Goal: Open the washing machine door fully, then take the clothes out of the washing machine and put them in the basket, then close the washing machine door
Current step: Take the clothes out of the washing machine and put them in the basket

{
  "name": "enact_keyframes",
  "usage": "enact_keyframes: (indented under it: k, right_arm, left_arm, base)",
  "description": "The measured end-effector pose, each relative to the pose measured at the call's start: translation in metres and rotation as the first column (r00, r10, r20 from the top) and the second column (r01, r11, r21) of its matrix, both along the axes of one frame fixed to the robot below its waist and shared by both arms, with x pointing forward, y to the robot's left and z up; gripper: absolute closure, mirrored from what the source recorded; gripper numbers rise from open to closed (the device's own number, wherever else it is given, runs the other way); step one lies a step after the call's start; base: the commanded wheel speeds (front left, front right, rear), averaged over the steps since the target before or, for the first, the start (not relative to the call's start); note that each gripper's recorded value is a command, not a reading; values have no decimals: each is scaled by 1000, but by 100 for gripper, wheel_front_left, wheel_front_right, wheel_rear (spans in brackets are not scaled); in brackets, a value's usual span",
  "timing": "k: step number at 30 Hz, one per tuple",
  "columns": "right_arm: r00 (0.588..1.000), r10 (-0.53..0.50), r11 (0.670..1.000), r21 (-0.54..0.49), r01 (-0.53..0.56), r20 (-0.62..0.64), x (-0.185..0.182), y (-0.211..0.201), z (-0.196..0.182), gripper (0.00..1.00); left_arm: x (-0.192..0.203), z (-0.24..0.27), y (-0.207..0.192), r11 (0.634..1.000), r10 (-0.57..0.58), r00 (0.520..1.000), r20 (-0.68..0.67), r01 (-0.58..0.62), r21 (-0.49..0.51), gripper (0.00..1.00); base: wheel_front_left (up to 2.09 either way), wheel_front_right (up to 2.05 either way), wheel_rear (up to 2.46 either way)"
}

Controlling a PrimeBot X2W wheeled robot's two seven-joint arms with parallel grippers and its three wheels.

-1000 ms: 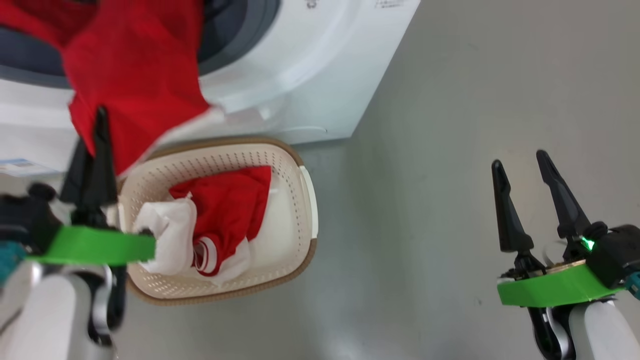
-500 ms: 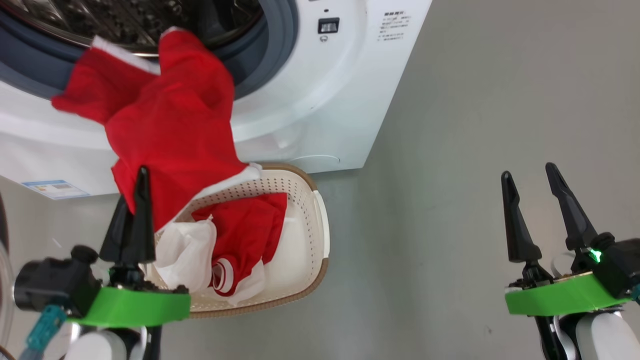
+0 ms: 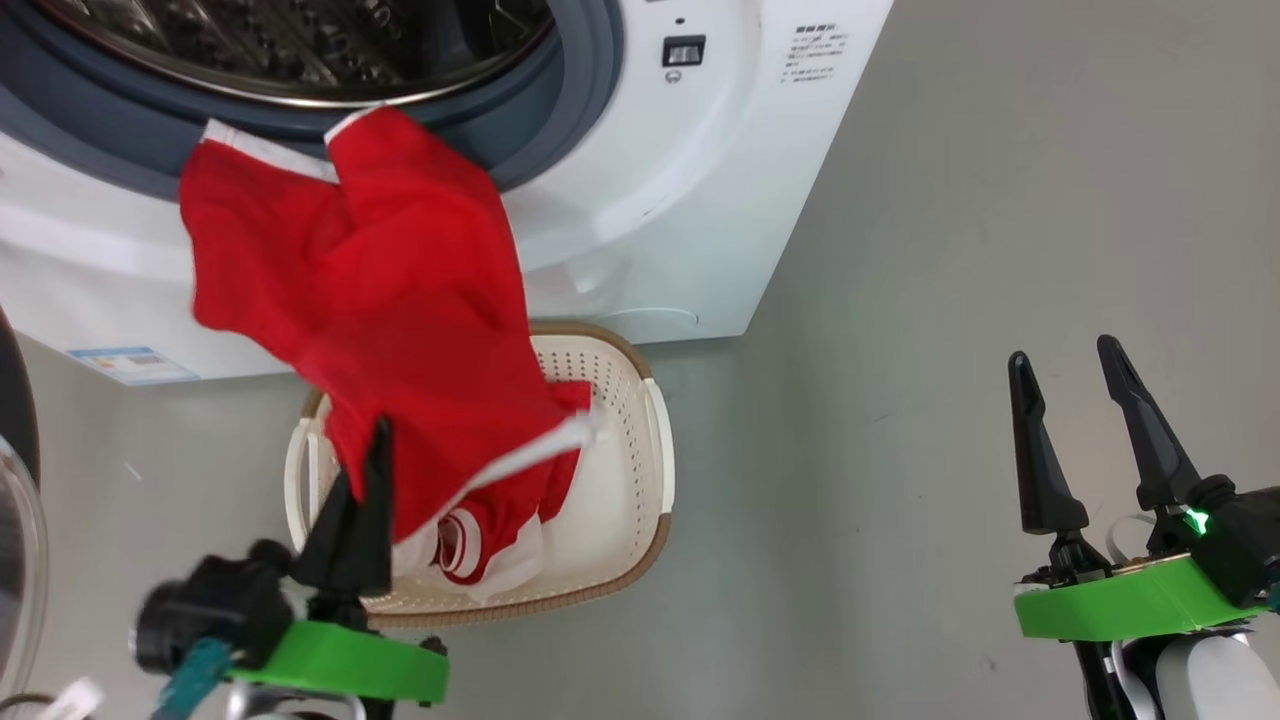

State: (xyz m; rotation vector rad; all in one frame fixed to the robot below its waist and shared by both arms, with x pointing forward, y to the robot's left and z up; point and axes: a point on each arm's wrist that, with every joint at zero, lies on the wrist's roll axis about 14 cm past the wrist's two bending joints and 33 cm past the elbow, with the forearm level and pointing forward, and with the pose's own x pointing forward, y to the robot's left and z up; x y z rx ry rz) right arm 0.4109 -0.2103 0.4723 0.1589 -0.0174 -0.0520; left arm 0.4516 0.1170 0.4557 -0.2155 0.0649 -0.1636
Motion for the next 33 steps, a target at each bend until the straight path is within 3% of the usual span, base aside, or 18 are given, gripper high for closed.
enact_keyframes:
  k: [9,22,29,33]
  right_arm:
    - [1000,10,1000,3,-10,-28,6,4,-12,0]
    - [998,8,1000,-3,-8,-66,18,2,-30,0]
    - [994,10,1000,-5,-10,-106,23,2,-48,0]
    - [993,24,1000,-3,-24,-115,31,6,-55,0]
  left_arm:
    - [18,-73,-12,1000,-28,979,-202,29,4,100]
    - [28,-148,-18,1000,-28,904,-426,28,-6,100]
    - [29,-183,-21,1000,-25,850,-526,31,2,100]
    - [23,-211,-19,1000,-2,787,-617,4,1,100]
  base:
    - [0,0,0]
    - [0,0,0]
    - [0,0,0]
    - [0,0,0]
